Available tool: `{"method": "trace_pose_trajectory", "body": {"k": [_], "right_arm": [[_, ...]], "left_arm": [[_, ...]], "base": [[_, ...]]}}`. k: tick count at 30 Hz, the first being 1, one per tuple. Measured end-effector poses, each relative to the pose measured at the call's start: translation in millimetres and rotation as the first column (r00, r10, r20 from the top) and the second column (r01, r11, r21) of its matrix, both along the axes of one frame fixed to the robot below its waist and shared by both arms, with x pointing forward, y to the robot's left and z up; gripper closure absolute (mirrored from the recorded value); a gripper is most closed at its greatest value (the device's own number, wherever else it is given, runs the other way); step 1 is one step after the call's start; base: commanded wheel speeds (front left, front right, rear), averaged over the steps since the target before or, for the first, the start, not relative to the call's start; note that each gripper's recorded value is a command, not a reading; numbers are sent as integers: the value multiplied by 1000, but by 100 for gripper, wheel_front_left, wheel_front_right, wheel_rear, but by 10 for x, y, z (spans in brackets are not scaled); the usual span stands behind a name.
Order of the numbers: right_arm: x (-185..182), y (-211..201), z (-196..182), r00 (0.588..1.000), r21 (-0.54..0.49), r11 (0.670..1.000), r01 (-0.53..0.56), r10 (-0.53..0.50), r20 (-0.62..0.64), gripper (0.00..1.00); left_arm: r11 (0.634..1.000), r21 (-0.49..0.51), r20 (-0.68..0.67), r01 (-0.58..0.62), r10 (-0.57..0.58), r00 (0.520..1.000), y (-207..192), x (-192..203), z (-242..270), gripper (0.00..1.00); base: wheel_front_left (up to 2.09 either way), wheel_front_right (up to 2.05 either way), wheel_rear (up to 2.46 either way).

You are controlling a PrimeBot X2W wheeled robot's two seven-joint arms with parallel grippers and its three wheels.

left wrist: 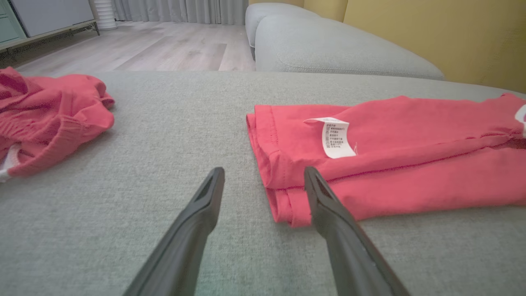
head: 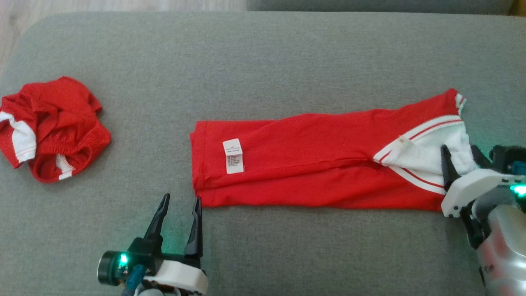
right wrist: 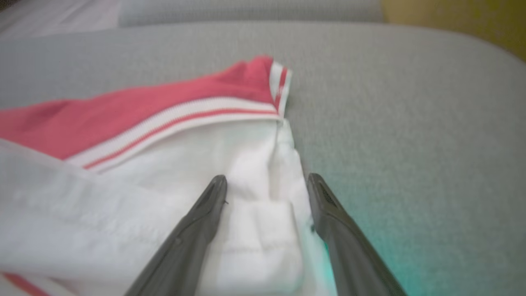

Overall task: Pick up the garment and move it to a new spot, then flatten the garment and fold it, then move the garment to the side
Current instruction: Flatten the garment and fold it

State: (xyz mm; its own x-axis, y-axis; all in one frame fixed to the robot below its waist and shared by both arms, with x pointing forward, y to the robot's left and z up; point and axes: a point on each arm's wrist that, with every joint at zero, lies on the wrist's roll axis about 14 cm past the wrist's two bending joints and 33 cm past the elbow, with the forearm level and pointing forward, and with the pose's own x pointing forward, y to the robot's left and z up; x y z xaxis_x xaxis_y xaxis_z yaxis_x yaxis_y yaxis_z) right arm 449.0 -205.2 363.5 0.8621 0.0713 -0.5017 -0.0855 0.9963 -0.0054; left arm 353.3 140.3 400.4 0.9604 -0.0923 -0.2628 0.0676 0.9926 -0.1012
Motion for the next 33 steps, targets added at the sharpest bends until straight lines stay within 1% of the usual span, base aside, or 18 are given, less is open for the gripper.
{"method": "trace_pose_trajectory", "body": {"k": [2,5,9,10,11,12,17,20,24,26,28,30,33], "right_arm": [[-17,16,-95,999,20,1000,12,-11,-36,0],[43,21,-123,998,38,999,27,-25,-59,0],[36,52,-139,996,67,997,42,-37,-85,0],[22,67,-147,994,89,994,56,-48,-96,0],[13,88,-142,994,104,993,60,-50,-99,54],[0,102,-139,994,111,992,59,-48,-103,100],[-104,82,-117,992,149,985,86,-71,-101,100],[-164,-43,-83,992,140,984,110,-101,-71,100],[-207,-357,52,987,110,981,159,-162,17,100],[-142,-382,212,983,111,982,150,-161,89,100],[-43,-215,396,979,134,986,100,-121,162,100],[40,103,577,971,183,983,24,-66,228,100],[48,611,766,957,290,954,-77,-11,290,100]], "left_arm": [[1000,3,-12,-10,10,1000,31,-18,-34,0],[1000,7,-19,-21,22,1000,66,-31,-52,0],[1000,8,-14,-23,23,1000,69,-23,-38,0],[1000,8,-12,-22,22,1000,67,-22,-32,0],[1000,8,-11,-21,21,1000,62,-23,-28,0],[1000,8,-9,-19,19,1000,58,-23,-23,0],[1000,5,8,-7,7,1000,18,-16,29,0],[1000,4,18,-1,1,1000,2,-20,62,0],[1000,4,32,1,-2,999,-5,-36,106,0],[1000,3,40,3,-3,999,-9,-49,132,0],[1000,1,43,4,-4,999,-13,-82,144,0],[1000,-7,36,-2,2,999,-7,-140,128,0],[1000,-8,27,-8,8,1000,6,-217,103,0]], "base": [[0,0,0],[0,0,0],[0,0,0],[0,0,0],[0,0,0],[0,0,0],[0,0,0],[0,0,0],[0,0,0],[0,0,0],[0,0,0],[0,0,0],[0,0,0]]}}
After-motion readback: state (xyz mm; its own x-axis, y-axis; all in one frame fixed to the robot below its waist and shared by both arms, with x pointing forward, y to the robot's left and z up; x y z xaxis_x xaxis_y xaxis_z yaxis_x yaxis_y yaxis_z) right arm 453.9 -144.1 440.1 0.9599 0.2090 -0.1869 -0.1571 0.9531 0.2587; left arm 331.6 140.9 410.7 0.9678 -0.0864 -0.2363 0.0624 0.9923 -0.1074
